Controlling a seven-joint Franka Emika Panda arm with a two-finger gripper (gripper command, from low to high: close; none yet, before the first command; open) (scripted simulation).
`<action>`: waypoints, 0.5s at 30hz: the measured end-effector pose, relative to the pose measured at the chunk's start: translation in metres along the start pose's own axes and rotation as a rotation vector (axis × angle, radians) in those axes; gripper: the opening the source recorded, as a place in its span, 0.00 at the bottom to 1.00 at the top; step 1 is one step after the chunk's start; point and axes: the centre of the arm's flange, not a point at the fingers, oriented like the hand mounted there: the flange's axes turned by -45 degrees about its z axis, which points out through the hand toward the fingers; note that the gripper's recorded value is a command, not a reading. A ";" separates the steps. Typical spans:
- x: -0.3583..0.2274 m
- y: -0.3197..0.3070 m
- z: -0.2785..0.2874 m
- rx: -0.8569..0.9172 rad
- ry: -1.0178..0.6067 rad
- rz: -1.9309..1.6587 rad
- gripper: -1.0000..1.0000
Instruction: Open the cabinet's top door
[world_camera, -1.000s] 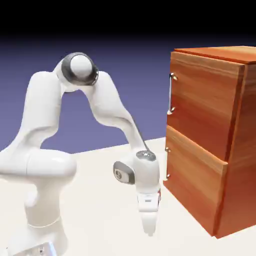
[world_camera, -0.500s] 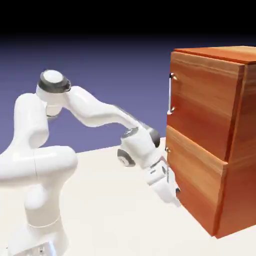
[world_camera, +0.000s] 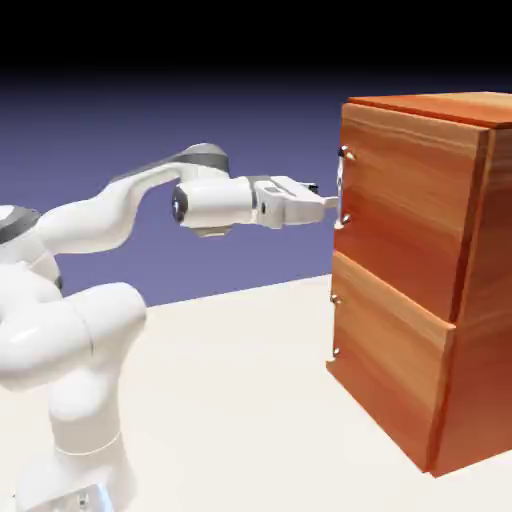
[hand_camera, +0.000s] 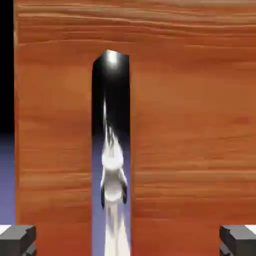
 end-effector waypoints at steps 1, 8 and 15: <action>0.000 0.000 0.010 0.000 0.000 0.000 0.50; 0.000 0.009 0.023 0.054 0.000 0.001 0.00; 0.000 0.046 -0.031 0.249 0.000 0.001 0.00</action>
